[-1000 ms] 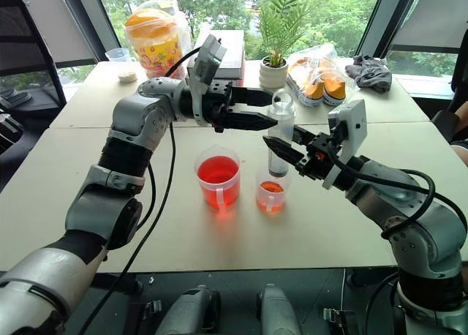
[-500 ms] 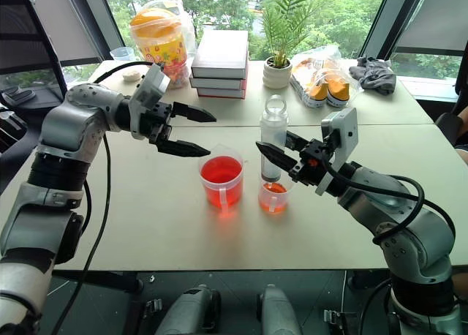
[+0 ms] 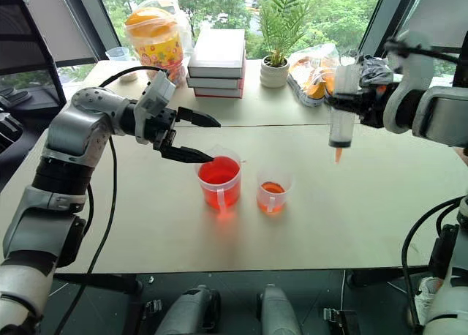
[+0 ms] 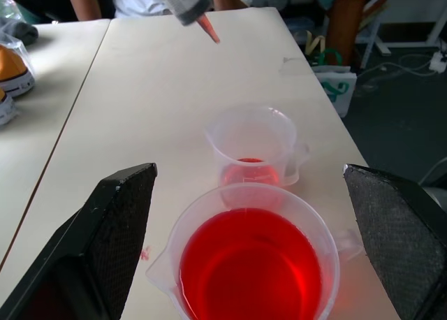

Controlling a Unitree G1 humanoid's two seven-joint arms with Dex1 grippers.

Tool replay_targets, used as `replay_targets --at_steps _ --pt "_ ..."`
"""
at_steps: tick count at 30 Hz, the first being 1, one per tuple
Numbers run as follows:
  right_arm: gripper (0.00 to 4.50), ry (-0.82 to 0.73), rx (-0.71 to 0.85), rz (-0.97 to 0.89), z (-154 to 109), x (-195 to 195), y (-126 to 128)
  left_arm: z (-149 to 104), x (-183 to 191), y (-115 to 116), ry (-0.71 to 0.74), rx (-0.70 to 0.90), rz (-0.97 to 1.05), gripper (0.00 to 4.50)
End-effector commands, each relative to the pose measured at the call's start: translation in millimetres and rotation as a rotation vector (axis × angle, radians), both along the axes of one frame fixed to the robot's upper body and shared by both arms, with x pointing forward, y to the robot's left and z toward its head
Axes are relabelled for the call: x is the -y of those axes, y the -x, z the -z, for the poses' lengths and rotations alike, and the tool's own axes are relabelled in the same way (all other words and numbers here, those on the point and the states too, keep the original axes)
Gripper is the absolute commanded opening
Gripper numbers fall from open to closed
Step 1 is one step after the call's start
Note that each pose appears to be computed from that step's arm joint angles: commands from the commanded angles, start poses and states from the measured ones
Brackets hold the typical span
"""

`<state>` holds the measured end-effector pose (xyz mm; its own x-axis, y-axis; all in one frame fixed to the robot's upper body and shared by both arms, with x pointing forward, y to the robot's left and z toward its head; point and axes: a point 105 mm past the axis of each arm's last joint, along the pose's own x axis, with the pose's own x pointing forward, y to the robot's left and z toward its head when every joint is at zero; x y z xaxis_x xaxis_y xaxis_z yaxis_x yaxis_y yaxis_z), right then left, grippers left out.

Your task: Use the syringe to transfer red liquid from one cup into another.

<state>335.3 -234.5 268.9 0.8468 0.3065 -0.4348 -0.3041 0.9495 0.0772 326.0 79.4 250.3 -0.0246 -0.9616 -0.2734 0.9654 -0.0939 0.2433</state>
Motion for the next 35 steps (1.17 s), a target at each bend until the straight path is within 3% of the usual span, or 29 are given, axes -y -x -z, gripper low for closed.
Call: replay_targets --at_steps 1,6,12,16,18,19,22,26,29,32,35 --pt "1.4 0.03 -0.115 0.051 15 13 -10 -10 1 4 0.023 0.05 0.008 4.39" --pt "1.4 0.056 -0.359 0.091 79 30 -25 -9 -1 8 0.035 0.041 -0.003 4.39" --pt "1.4 0.094 -0.458 0.096 117 42 -34 -10 -5 14 0.058 0.015 -0.017 4.39" --pt "3.39 0.087 -0.464 0.069 120 43 -37 -11 -6 17 0.071 -0.001 -0.021 4.5" --pt "4.39 0.079 -0.463 0.059 117 43 -37 -10 -7 19 0.071 -0.003 -0.024 4.5" --pt "4.46 0.072 -0.45 0.055 111 44 -36 -10 -7 20 0.072 -0.006 -0.025 4.5" --pt "4.46 0.068 -0.407 0.035 94 46 -33 -10 -8 21 0.071 -0.01 -0.032 4.5" --pt "4.46 0.06 -0.174 -0.128 30 32 -15 -12 -15 21 0.07 -0.01 -0.059 4.5" --pt "4.46 0.149 0.013 -0.33 -4 12 17 -12 -20 20 0.066 -0.005 -0.081 4.5" --pt "4.46 0.126 0.12 -0.495 -23 -8 56 -13 -26 20 0.058 -0.005 -0.104 4.5" --pt "4.46 0.17 0.156 -0.573 -15 -18 90 -10 -34 22 0.047 -0.027 -0.129 4.5"
